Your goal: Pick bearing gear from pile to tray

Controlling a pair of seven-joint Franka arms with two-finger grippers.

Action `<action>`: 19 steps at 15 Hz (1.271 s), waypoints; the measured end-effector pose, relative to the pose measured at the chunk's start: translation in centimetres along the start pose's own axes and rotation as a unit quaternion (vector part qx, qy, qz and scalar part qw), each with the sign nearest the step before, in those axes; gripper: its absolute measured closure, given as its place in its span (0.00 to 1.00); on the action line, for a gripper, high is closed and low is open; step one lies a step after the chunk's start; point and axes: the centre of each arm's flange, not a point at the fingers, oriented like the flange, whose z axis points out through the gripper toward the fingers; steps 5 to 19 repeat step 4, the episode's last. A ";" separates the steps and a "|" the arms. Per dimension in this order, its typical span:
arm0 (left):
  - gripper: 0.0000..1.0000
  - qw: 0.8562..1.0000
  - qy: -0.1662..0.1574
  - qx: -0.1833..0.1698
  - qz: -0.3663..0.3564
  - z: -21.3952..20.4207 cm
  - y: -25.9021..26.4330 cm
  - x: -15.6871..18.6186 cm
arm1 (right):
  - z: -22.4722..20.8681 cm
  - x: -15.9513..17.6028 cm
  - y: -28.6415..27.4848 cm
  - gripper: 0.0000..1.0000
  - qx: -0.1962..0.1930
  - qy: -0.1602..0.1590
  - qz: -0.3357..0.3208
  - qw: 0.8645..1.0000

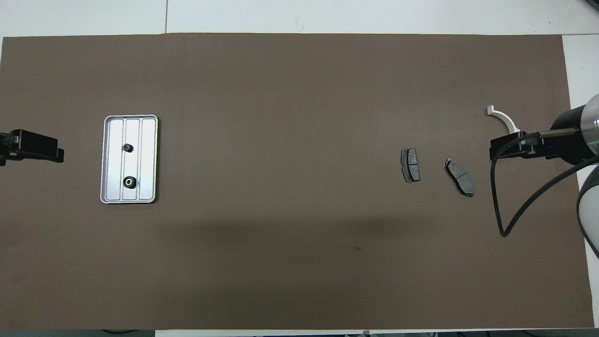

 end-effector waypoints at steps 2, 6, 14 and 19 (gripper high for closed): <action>0.00 1.000 0.000 0.000 0.001 0.0 0.0 0.0 | 0.0 0.0 0.0 0.00 0.000 0.000 0.000 1.000; 0.00 1.000 0.000 0.000 0.002 0.0 0.0 0.0 | 0.0 0.0 0.0 0.00 0.000 0.000 0.000 1.000; 0.00 1.000 0.000 0.000 0.002 0.0 0.0 0.0 | 0.0 0.0 0.0 0.00 0.000 0.000 0.000 1.000; 0.00 1.000 0.000 0.000 0.002 0.0 0.0 0.0 | 0.0 0.0 0.0 0.00 0.000 0.000 0.000 1.000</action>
